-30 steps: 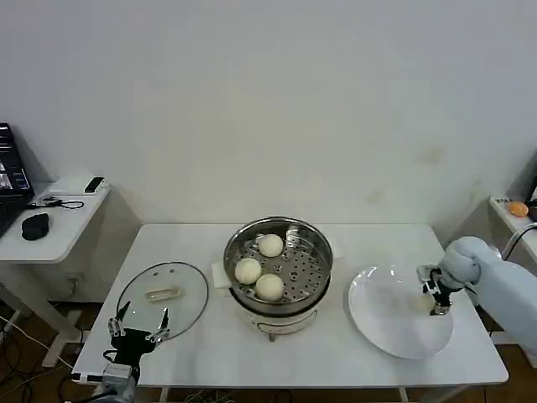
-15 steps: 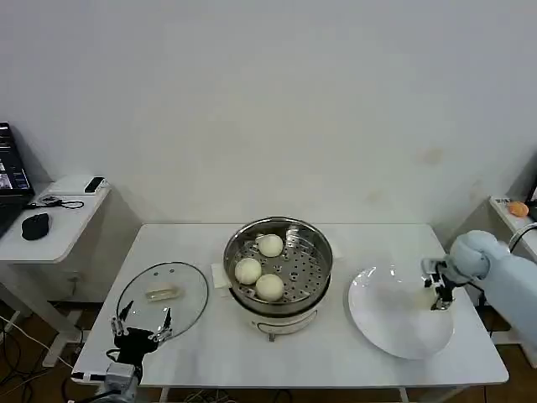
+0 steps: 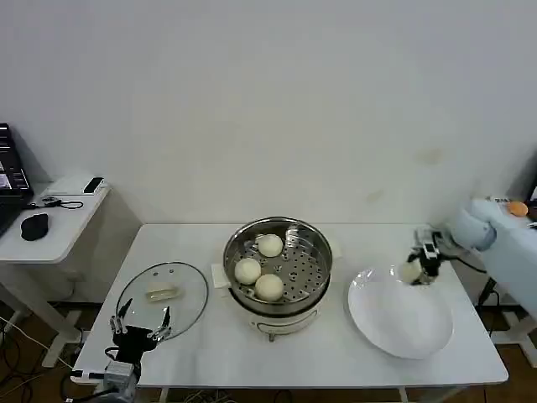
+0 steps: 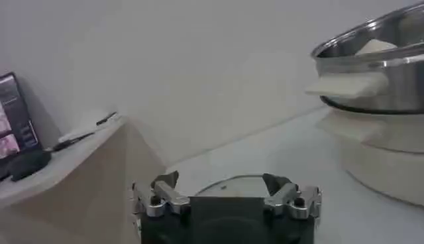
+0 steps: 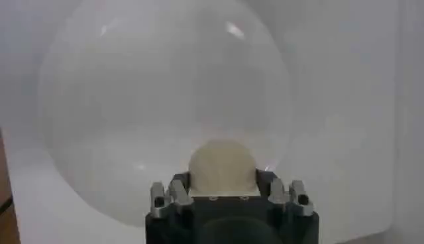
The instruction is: Take steamed baozi put them in steamer then cover it.
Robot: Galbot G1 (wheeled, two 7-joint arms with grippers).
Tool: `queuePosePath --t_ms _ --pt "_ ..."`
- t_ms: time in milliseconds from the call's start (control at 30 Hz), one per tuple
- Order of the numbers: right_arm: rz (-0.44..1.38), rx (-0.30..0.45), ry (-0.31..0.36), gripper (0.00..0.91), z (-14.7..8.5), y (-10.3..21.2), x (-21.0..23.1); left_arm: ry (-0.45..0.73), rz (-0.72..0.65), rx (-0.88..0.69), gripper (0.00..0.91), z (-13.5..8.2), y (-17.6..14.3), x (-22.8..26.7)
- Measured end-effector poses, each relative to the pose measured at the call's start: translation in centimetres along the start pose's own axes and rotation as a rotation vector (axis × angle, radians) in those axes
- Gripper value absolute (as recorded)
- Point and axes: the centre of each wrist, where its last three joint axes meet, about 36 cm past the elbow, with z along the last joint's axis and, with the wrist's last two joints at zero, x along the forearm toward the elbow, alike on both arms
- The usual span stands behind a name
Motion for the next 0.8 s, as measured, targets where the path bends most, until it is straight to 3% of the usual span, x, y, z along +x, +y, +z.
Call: queuePosePath --t_ms 467,800 --pt "0.001 0.05 -0.247 0.665 -12.2 -4.5 7.6 -0.014 -0.016 0.0 0.907 -0.6 0.2 0.3" --pt "-0.087 0.08 -0.282 0.665 -18.5 -5.2 6.9 -0.034 -0.022 0.021 0.907 -1.5 -0.1 0.8"
